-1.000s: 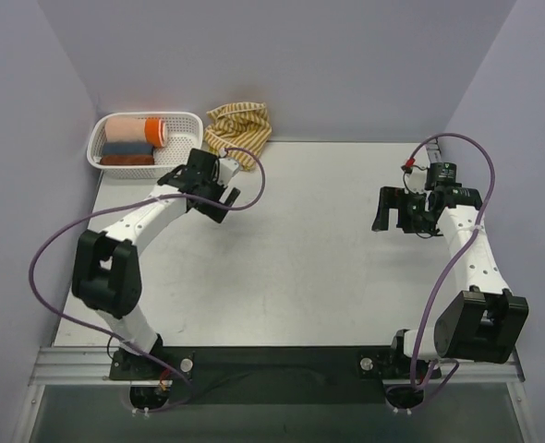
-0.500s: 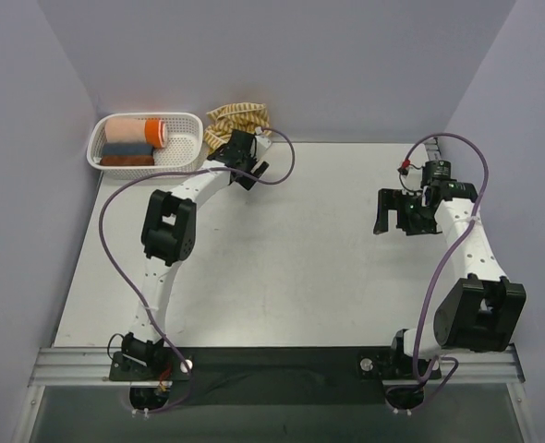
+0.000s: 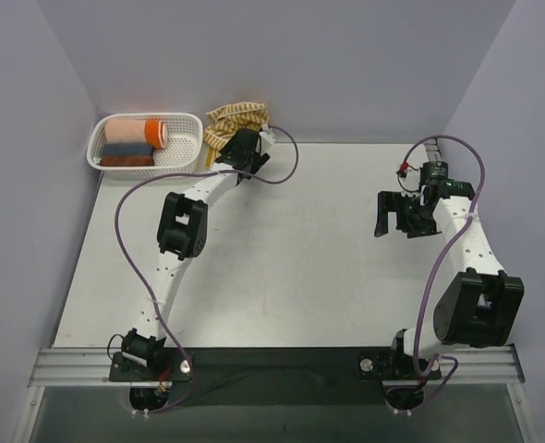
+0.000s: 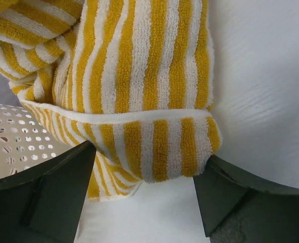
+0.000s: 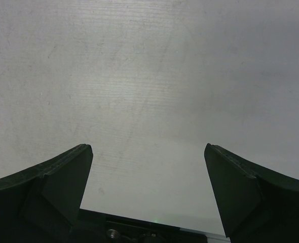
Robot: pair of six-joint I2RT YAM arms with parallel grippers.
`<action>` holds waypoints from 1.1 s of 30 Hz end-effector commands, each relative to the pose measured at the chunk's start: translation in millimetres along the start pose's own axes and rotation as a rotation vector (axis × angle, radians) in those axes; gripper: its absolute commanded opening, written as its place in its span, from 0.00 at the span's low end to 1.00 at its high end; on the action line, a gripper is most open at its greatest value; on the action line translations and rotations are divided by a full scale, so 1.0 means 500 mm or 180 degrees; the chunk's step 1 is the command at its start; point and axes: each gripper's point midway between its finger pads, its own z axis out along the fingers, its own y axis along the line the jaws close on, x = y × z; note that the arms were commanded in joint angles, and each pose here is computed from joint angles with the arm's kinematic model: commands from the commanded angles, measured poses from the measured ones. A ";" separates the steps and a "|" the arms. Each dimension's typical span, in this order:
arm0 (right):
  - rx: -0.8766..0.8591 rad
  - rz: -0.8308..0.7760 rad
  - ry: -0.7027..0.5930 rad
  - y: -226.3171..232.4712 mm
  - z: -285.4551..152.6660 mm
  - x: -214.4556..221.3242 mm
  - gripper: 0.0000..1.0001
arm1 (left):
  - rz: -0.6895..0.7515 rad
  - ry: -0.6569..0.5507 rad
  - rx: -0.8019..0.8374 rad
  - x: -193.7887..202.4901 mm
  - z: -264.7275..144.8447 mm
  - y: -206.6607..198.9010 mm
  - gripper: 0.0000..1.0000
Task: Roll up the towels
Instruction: Move the towel to the center of the board
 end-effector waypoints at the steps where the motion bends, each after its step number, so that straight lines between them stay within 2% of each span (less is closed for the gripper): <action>1: 0.0060 -0.0066 -0.0001 -0.001 -0.017 -0.007 1.00 | -0.0057 0.0023 -0.0133 0.004 0.018 0.043 0.85; 4: 0.0016 -0.0066 -0.0006 0.004 -0.018 -0.007 1.00 | -0.0082 0.0050 -0.0040 0.014 0.016 0.039 0.71; 5: 0.0002 -0.0062 -0.0013 0.006 -0.019 -0.007 1.00 | -0.0108 -0.0007 0.0023 0.000 0.005 0.040 0.61; 7: -0.0040 -0.0065 -0.0032 0.012 -0.021 -0.008 1.00 | -0.0107 0.0049 0.0205 0.006 -0.012 0.018 0.50; 8: -0.0050 -0.0060 -0.0028 0.013 -0.020 -0.007 1.00 | -0.0127 -0.0056 0.0337 -0.023 -0.037 0.015 0.37; 9: -0.0064 -0.0048 -0.0021 0.014 -0.020 -0.005 1.00 | -0.0094 0.0031 0.0506 -0.010 -0.054 -0.008 0.31; 10: -0.0106 -0.0046 -0.0035 0.019 -0.021 -0.004 1.00 | -0.0095 0.0012 0.0624 -0.016 -0.071 -0.021 0.19; 11: -0.0134 -0.0040 -0.0035 0.022 -0.021 -0.002 1.00 | -0.0092 -0.0110 0.0756 -0.049 -0.110 -0.028 0.08; 12: -0.0157 -0.0039 -0.0029 0.024 -0.022 0.003 1.00 | -0.0043 -0.0017 0.0864 -0.028 -0.124 -0.051 0.00; 14: -0.0217 -0.0005 -0.0051 0.027 -0.024 0.002 1.00 | 0.0013 -0.0096 0.0971 -0.059 -0.181 -0.068 0.00; 16: -0.0267 0.0031 -0.0082 0.030 -0.029 -0.002 1.00 | 0.0067 0.0053 0.1161 -0.033 -0.218 -0.107 0.00; 17: -0.0327 0.0065 -0.0101 0.033 -0.032 -0.003 1.00 | 0.0048 -0.0004 0.1243 -0.050 -0.257 -0.108 0.00; 19: -0.0387 0.0105 -0.0132 0.036 -0.039 -0.006 1.00 | 0.0104 0.0143 0.1525 -0.020 -0.311 -0.171 0.00; 22: -0.0510 0.0164 -0.0178 0.041 -0.049 -0.012 1.00 | 0.0159 0.0086 0.1879 -0.033 -0.415 -0.235 0.00; 25: -0.0606 0.0168 -0.0187 0.047 -0.053 -0.014 1.00 | 0.0313 0.0228 0.2277 -0.009 -0.512 -0.320 0.00; 27: -0.0656 0.0155 -0.0178 0.052 -0.053 -0.014 1.00 | 0.0387 0.0402 0.2628 0.015 -0.572 -0.367 0.16; 28: -0.0666 0.0141 -0.0176 0.053 -0.054 -0.015 1.00 | 0.0389 0.0443 0.2787 0.018 -0.606 -0.394 0.30; 29: -0.0675 0.0132 -0.0178 0.054 -0.055 -0.016 1.00 | 0.0298 0.0389 0.3008 0.006 -0.644 -0.403 0.49; 30: -0.0703 0.0102 -0.0186 0.056 -0.059 -0.019 0.99 | 0.0084 0.0523 0.3102 0.020 -0.667 -0.407 0.53; 31: -0.0721 0.0063 -0.0204 0.060 -0.062 -0.023 0.98 | -0.0039 0.0499 0.3202 0.017 -0.687 -0.403 0.54; 32: -0.0728 0.0021 -0.0218 0.064 -0.064 -0.027 0.97 | -0.0260 0.0233 0.3429 -0.018 -0.728 -0.377 0.60; 33: -0.0713 -0.0037 -0.0260 0.067 -0.069 -0.036 0.95 | -0.0456 0.0284 0.3512 -0.001 -0.741 -0.371 0.61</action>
